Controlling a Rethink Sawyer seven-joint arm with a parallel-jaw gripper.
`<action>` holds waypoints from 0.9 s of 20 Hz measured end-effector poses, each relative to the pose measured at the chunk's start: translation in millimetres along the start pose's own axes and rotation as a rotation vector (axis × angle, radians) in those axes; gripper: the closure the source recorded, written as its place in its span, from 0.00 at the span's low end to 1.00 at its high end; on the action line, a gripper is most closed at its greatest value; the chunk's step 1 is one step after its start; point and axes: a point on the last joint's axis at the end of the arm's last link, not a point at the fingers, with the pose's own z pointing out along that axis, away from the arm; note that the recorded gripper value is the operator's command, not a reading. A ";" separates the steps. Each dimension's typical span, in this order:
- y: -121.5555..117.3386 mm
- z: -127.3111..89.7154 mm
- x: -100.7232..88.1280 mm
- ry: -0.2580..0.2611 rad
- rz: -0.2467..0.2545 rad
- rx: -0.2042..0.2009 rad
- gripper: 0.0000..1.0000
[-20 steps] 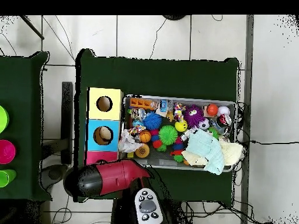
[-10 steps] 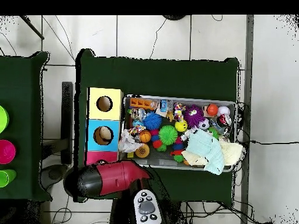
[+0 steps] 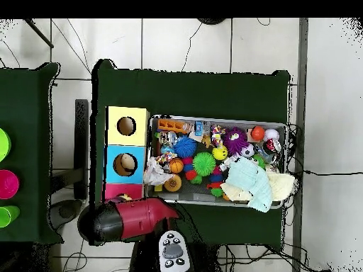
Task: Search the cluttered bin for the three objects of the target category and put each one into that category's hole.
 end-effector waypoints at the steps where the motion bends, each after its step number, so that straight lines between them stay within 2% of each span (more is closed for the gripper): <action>1: -0.5 4.7 0.9 -0.009 0.000 0.002 1.00; 5: -4.0 19.0 4.5 -0.030 0.003 0.013 1.00; 9: -12.8 33.4 9.2 -0.027 0.017 0.028 1.00; 13: -12.4 40.9 4.9 -0.044 0.017 0.028 1.00; 14: -11.8 45.5 4.4 -0.049 0.016 0.029 0.00; 18: -4.2 48.1 2.4 -0.057 0.014 0.026 0.00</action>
